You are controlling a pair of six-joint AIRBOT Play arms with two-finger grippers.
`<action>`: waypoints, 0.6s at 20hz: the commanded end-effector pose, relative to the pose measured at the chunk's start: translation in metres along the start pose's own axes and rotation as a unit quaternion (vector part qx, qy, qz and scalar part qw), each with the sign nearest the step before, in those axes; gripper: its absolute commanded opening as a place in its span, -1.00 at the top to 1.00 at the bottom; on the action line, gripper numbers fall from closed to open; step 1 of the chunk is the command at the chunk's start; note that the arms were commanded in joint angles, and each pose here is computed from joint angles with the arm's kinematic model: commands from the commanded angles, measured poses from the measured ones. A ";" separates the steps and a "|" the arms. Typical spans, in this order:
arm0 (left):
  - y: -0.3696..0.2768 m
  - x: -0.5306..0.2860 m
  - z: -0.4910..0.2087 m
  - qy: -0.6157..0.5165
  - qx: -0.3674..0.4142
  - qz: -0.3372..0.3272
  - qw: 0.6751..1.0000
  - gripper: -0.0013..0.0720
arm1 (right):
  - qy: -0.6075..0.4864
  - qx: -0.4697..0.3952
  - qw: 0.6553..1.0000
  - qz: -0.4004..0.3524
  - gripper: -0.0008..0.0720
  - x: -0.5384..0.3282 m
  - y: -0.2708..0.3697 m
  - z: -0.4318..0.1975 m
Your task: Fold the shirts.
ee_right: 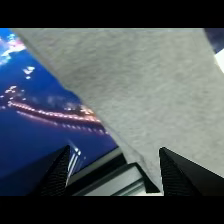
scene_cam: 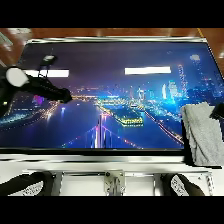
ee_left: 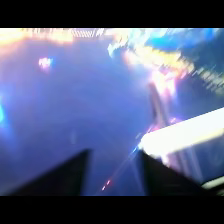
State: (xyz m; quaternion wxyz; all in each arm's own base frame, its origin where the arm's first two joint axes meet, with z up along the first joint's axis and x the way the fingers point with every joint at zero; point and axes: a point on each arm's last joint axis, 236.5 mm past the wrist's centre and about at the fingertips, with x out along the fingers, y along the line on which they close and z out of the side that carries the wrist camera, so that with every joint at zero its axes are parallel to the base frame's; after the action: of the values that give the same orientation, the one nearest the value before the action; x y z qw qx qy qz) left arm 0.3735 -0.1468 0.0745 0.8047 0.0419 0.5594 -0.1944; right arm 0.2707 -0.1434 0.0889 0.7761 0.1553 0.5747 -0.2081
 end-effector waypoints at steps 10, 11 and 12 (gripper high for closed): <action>0.020 0.036 -0.026 0.111 0.062 0.118 0.985 -0.80 | 0.048 -0.108 0.992 -0.039 -0.89 0.012 0.027 -0.017; 0.019 0.037 -0.024 0.107 0.062 0.118 0.985 -0.80 | 0.048 -0.108 0.992 -0.039 -0.89 0.012 0.027 -0.017; 0.020 0.037 -0.023 0.105 0.062 0.118 0.985 -0.80 | 0.048 -0.108 0.992 -0.039 -0.89 0.012 0.027 -0.017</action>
State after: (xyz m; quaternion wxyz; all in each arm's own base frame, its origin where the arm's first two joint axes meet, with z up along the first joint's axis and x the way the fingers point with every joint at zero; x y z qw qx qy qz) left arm 0.3676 -0.1330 0.0295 0.7518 0.1746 0.6223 -0.1305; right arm 0.2746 -0.1132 0.0726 0.7532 0.0621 0.6335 -0.1660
